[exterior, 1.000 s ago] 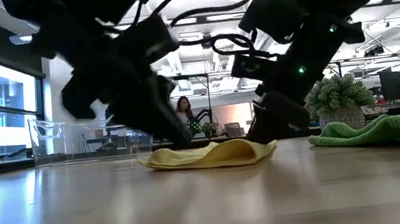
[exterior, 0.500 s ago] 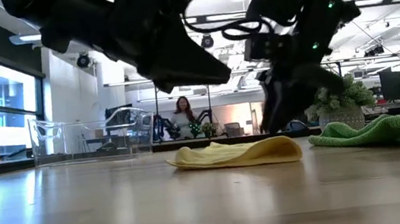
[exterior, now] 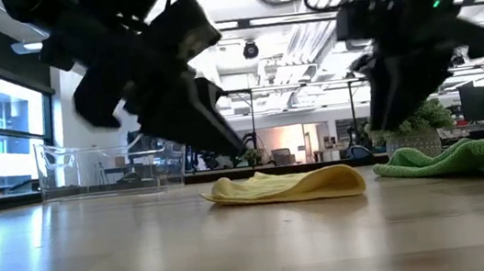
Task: Roll microfiber towels into tight, uniform cylinder then place into a basket
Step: Roll the yellow microfiber cloth
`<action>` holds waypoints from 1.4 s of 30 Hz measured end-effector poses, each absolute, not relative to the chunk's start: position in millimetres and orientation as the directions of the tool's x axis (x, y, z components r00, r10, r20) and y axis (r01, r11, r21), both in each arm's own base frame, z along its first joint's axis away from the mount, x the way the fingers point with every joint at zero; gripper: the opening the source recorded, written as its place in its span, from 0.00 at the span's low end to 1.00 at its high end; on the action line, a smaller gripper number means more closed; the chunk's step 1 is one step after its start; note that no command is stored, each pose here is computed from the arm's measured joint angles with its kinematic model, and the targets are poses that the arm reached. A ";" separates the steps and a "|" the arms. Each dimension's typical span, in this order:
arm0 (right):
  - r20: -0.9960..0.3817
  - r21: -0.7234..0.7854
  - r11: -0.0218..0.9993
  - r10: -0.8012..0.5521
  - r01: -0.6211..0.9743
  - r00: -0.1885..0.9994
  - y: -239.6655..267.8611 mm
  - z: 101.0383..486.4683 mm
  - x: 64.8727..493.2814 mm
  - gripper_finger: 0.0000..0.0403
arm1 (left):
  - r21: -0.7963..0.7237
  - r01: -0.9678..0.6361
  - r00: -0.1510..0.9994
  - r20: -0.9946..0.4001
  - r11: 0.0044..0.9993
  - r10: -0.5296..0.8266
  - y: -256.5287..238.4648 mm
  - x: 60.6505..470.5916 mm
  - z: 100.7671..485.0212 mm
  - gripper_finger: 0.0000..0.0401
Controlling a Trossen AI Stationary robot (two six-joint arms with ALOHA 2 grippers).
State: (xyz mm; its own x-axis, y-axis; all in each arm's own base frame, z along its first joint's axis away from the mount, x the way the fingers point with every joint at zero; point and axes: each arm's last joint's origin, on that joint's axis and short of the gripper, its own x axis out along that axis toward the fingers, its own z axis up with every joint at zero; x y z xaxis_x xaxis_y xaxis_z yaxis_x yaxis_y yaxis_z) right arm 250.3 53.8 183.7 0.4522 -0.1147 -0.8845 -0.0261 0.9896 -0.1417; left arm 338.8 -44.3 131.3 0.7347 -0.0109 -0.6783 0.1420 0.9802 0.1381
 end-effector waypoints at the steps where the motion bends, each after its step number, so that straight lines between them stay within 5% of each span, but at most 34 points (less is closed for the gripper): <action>1: -0.871 -0.151 0.988 -0.136 0.006 0.472 57.6 187.5 248.1 0.32 | 0.178 0.184 0.721 -0.693 0.967 -0.009 -44.2 337.5 129.9 0.25; 8: -0.749 -0.292 0.942 -0.334 0.168 0.572 81.8 200.4 235.3 0.32 | 0.360 0.383 0.691 -0.723 0.851 -0.005 -43.8 334.6 127.0 0.25; 14: -0.766 -0.445 0.889 -0.319 -0.102 0.558 81.9 199.4 233.9 0.32 | 0.407 0.360 0.703 -0.710 0.839 0.043 -51.5 336.4 130.4 0.25; 18: -0.828 -0.361 0.902 -0.193 -0.237 0.526 71.8 198.1 238.8 0.32 | 0.446 0.303 0.725 -0.682 0.842 0.100 -60.3 339.9 136.8 0.25; 25: -0.781 -0.177 0.954 0.014 -0.243 0.624 74.0 205.7 253.2 0.32 | 0.570 0.336 0.718 -0.671 0.750 0.188 -71.9 336.1 136.9 0.25; 35: -0.743 -0.081 0.997 -0.058 -0.003 0.666 81.7 195.3 265.7 0.33 | 0.613 0.496 0.622 -0.745 0.615 0.241 -72.7 325.1 128.5 0.25; 42: -0.757 -0.081 0.996 -0.084 0.035 0.648 86.3 177.0 275.1 0.47 | 0.653 0.580 0.609 -0.745 0.487 0.272 -72.5 323.5 127.8 0.25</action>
